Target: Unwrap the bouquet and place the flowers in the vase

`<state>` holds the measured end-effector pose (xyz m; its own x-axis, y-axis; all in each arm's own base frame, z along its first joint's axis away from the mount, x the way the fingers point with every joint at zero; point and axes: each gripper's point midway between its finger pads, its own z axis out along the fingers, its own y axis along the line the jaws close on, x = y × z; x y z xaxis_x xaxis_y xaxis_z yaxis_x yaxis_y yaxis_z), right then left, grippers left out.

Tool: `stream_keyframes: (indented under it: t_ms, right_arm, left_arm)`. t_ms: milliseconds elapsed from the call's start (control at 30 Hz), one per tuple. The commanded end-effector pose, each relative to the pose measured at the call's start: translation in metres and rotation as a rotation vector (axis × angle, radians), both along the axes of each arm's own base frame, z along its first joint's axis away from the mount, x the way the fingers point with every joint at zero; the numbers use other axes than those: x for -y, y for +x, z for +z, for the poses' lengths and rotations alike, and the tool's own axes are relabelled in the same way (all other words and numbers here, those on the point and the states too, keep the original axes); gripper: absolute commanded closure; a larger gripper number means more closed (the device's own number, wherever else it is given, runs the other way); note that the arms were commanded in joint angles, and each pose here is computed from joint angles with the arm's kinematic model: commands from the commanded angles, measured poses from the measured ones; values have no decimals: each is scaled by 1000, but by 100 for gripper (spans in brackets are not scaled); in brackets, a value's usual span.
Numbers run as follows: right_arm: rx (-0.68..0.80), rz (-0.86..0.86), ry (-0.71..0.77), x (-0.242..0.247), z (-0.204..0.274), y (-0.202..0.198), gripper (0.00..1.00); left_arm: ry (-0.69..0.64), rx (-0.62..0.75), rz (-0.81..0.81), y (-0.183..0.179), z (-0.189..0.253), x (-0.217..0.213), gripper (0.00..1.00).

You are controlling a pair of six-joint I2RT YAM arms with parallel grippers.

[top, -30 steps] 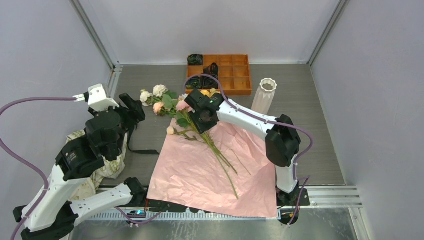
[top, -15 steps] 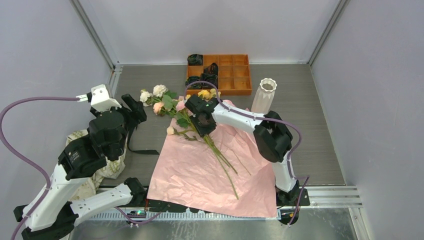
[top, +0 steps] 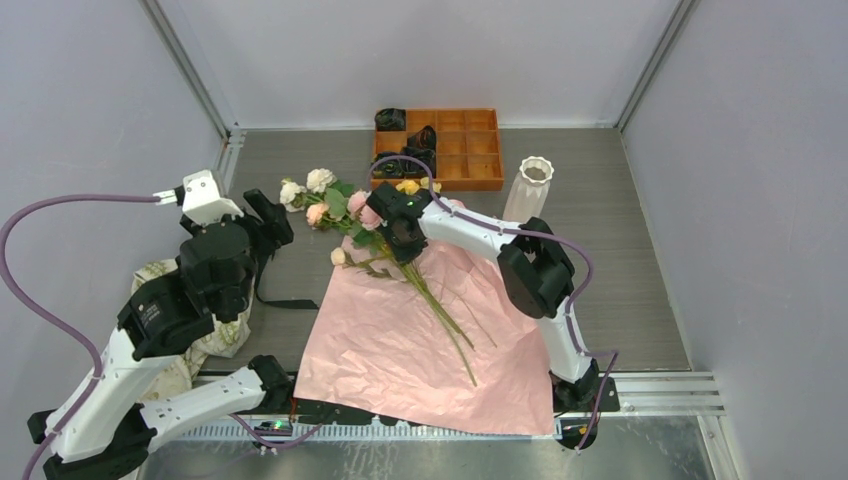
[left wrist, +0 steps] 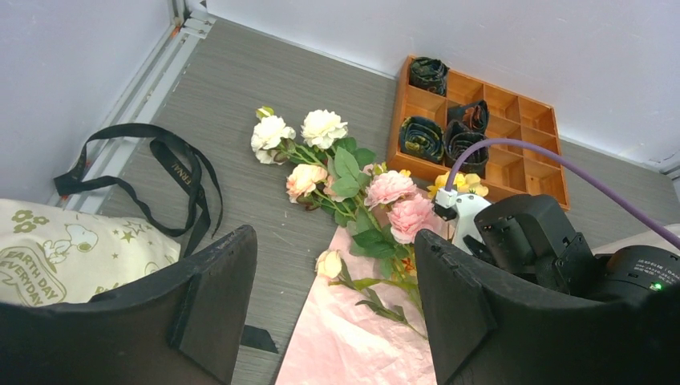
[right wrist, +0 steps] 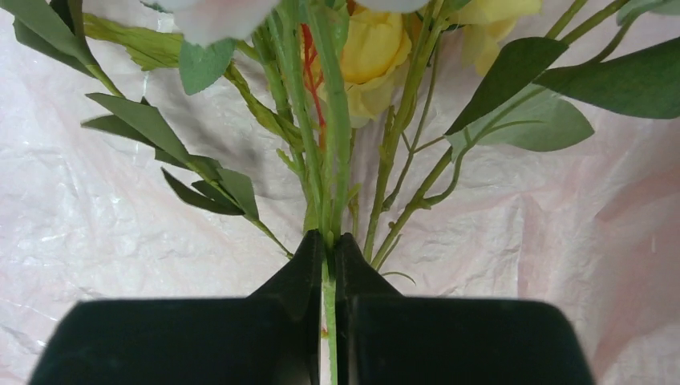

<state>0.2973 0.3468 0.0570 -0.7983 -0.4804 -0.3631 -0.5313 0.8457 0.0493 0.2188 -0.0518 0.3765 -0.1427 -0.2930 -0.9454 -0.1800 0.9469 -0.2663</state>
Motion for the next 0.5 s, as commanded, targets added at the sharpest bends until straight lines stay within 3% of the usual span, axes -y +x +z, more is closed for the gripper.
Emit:
stream_keyframes:
  t_ms: [0, 300, 467]
  right_arm:
    - [110, -23, 96, -5, 62, 13, 99]
    - [248, -18, 264, 9, 168, -2, 99]
    - [478, -73, 294, 40, 244, 10, 99]
  left_arm:
    - [-42, 40, 38, -2, 9, -9, 28]
    - [-41, 28, 16, 2, 8, 0, 28]
    - [-46, 29, 9, 3, 8, 3, 28]
